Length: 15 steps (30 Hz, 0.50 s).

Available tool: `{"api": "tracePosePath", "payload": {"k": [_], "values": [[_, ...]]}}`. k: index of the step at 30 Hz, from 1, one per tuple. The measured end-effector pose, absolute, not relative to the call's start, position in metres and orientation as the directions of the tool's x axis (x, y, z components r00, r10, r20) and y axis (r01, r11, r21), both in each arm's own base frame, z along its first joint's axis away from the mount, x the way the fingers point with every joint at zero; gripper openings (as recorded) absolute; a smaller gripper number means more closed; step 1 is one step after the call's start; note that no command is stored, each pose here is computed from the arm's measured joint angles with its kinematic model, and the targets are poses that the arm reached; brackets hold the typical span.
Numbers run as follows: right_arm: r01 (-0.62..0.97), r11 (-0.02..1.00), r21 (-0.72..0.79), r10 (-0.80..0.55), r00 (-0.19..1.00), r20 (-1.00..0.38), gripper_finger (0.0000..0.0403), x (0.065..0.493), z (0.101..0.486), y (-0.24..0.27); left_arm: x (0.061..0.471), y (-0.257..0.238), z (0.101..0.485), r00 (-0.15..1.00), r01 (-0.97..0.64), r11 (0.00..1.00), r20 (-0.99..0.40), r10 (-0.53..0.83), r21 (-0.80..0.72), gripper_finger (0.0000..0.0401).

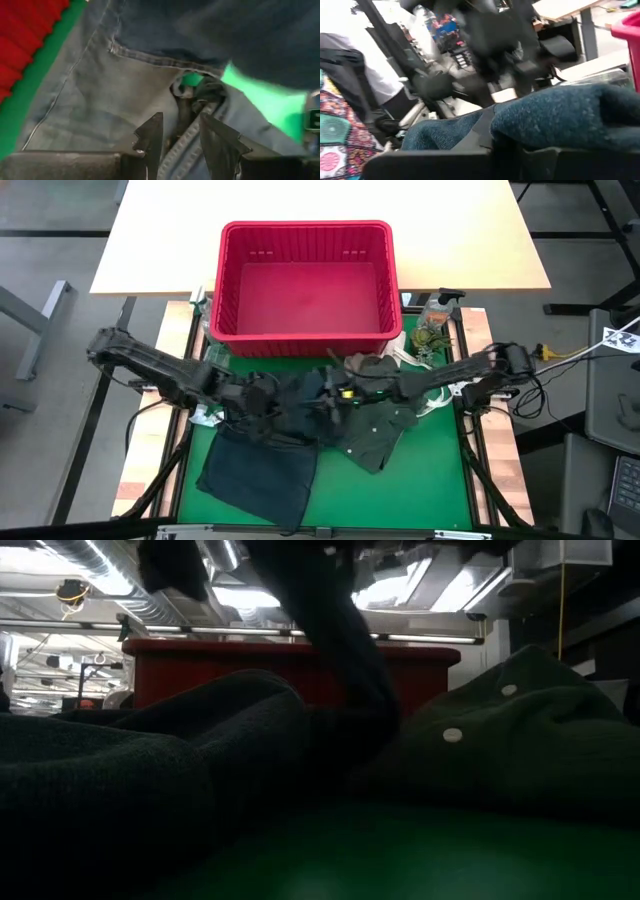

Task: Fold laundry
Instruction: Fold the dark blue pants

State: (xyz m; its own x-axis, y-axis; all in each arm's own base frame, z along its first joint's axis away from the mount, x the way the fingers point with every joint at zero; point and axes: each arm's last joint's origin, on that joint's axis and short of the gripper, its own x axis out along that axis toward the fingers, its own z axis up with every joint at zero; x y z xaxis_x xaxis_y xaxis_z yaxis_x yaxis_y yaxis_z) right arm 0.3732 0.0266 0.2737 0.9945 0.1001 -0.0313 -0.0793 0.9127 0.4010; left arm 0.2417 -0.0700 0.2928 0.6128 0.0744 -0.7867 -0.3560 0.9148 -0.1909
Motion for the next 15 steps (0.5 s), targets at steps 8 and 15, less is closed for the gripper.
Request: {"api": "tracePosePath", "payload": {"k": [8, 15], "values": [[-0.004, 0.916, 0.402, 0.041, 0.996, -0.083, 0.0012, 0.441, 0.24, 0.003, 0.196, -0.077, 0.32, 0.657, -0.357, 0.896, -0.753, 0.038, -0.266, 0.0121], [-0.067, 0.912, 0.405, 0.096, 0.994, -0.052, 0.0012, 0.494, 0.224, 0.002, 0.176, -0.08, 0.326, 0.658, -0.364, 0.883, -0.753, 0.02, -0.296, 0.0121]]}}
